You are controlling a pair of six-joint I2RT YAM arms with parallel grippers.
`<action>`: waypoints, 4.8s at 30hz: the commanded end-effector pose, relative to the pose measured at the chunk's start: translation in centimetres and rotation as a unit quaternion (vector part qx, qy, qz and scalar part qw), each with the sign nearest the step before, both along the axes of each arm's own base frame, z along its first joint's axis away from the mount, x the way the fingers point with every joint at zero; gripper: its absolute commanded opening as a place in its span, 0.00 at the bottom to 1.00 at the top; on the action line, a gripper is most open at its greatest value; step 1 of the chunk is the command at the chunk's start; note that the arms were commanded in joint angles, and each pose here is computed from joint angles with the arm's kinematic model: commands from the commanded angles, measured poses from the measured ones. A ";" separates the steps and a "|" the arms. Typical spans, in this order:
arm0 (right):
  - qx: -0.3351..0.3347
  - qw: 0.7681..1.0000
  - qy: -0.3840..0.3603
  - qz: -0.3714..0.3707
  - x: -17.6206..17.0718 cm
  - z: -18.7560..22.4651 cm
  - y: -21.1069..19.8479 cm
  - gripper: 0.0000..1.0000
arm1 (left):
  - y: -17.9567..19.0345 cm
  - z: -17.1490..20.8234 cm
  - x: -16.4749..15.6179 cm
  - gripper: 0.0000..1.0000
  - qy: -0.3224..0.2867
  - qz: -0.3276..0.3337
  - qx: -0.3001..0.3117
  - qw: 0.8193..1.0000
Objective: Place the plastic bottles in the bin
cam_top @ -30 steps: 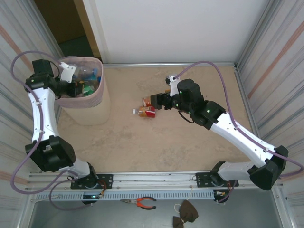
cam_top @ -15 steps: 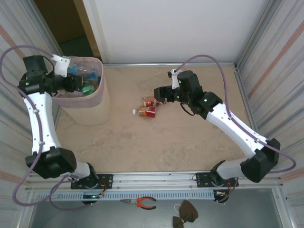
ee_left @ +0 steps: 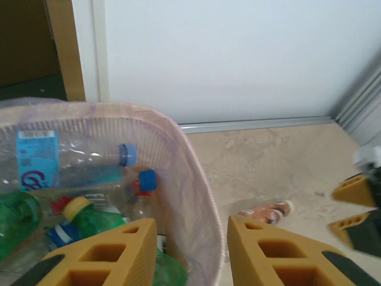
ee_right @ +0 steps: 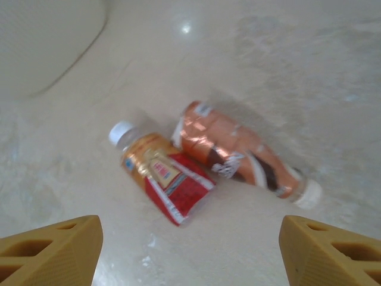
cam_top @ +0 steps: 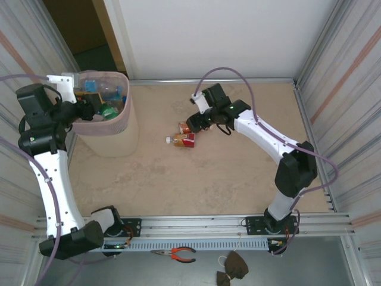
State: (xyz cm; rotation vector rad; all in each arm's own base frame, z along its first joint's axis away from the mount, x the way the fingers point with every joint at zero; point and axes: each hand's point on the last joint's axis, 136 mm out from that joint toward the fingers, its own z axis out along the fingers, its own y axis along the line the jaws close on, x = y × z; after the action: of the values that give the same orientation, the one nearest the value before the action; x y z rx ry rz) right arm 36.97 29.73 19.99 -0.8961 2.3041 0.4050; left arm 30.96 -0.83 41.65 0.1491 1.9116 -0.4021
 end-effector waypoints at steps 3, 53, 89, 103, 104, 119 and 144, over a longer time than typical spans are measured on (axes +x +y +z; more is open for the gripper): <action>-0.086 0.975 -0.015 0.202 -2.0 -3.9 2.2 0.71 | -2.1 -0.6 -1.4 0.36 0.024 -0.031 -0.093 0.995; -0.150 0.929 0.016 0.337 -2.2 -16.5 5.8 0.84 | -7.1 -2.7 -3.7 0.35 0.039 -0.102 -0.163 0.981; 0.000 0.985 0.136 -0.102 -2.3 -8.9 8.3 1.00 | -7.5 -0.6 -4.7 0.34 0.012 -0.111 -0.174 0.978; 0.047 0.954 0.138 -0.263 -1.9 -7.5 9.7 1.00 | -7.6 -0.2 -4.9 0.34 0.008 -0.114 -0.172 0.978; 0.046 0.951 0.139 -0.272 -1.9 -7.7 9.9 0.99 | -7.6 -0.2 -5.0 0.34 0.008 -0.115 -0.172 0.978; 0.023 0.915 0.153 -0.373 -1.2 -11.8 12.0 0.99 | -7.9 -0.2 -5.3 0.34 0.008 -0.123 -0.173 0.977; -0.042 0.931 0.134 -0.336 -3.9 -15.5 11.4 0.72 | -7.9 -0.8 -5.1 0.35 0.016 -0.123 -0.187 0.975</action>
State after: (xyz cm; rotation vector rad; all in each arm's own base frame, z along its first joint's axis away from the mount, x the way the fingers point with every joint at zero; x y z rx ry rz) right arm 32.55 41.53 2.45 -0.0405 2.7541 0.1149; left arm 26.45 -8.20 39.99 0.0985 1.8540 -0.9031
